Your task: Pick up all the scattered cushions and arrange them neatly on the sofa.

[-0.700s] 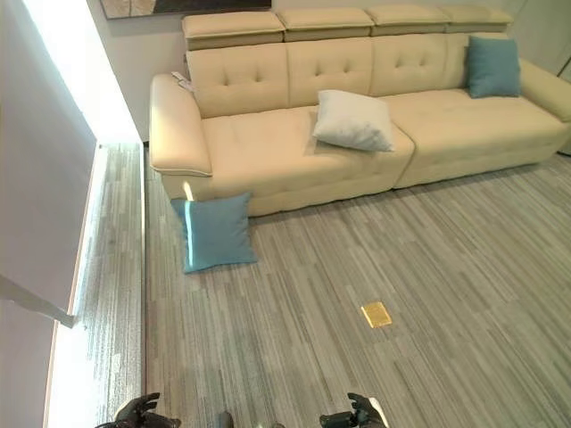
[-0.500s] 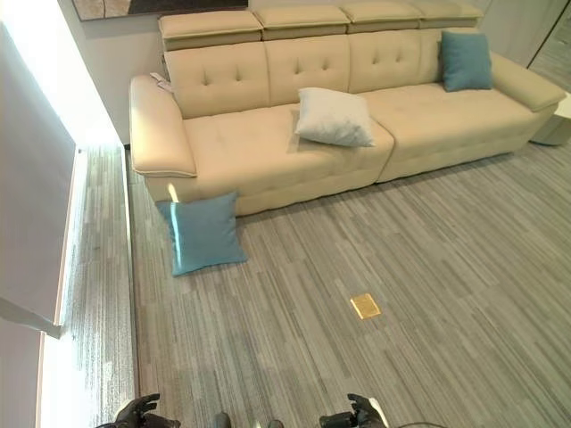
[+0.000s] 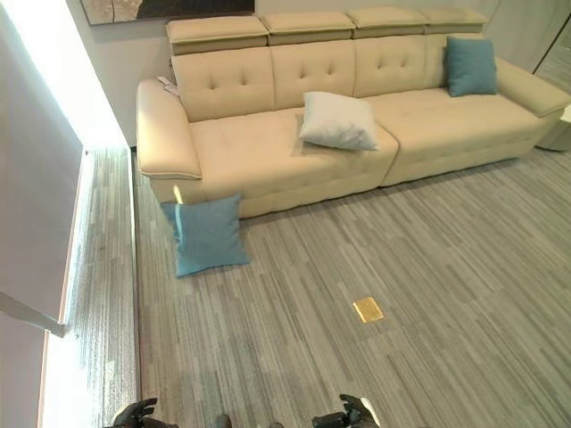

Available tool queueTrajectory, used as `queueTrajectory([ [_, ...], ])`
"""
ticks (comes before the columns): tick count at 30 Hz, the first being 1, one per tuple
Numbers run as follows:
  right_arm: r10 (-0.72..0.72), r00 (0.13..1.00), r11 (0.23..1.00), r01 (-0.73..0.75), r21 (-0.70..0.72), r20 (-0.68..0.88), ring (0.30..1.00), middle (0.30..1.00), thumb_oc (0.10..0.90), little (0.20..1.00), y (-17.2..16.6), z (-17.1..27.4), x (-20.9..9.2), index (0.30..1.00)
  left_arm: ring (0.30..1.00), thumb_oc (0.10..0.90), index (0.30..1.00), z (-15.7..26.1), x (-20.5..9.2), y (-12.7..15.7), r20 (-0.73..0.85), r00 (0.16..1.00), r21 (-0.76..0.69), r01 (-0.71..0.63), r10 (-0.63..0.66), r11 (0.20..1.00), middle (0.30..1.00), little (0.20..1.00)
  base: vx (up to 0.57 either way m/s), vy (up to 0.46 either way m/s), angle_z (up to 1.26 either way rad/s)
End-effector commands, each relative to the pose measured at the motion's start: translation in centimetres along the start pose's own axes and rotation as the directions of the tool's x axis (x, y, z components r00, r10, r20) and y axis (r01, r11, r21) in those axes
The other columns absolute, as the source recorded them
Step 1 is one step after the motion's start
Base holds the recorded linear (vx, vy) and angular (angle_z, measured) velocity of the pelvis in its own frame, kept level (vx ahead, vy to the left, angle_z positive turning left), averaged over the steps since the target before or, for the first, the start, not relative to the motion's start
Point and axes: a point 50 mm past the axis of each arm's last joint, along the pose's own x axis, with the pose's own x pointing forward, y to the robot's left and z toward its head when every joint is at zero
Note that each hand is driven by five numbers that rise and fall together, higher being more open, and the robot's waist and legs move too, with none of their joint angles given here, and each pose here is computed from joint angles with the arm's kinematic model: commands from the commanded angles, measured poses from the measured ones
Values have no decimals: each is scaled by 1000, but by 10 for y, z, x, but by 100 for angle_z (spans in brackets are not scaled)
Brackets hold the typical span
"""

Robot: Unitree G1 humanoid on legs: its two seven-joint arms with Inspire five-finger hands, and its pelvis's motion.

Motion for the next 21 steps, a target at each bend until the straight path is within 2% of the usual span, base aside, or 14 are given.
queueTrajectory([
  [1,-42,998,999,43,-15,51,900,900,800,900,-11,14,3,900,900,800,900,15,4,12,30,998,59,-60,58,996,900,900,2,-41,19],
  [10,-65,997,998,65,13,48,900,900,800,900,-17,11,2,900,900,800,900,23,5,6,54,998,59,-43,40,997,900,900,-20,-48,15],
  [21,-98,993,995,96,26,60,900,900,800,900,-24,16,3,900,900,800,900,40,6,-1,105,994,29,-26,23,999,900,900,-7,-28,42],
])
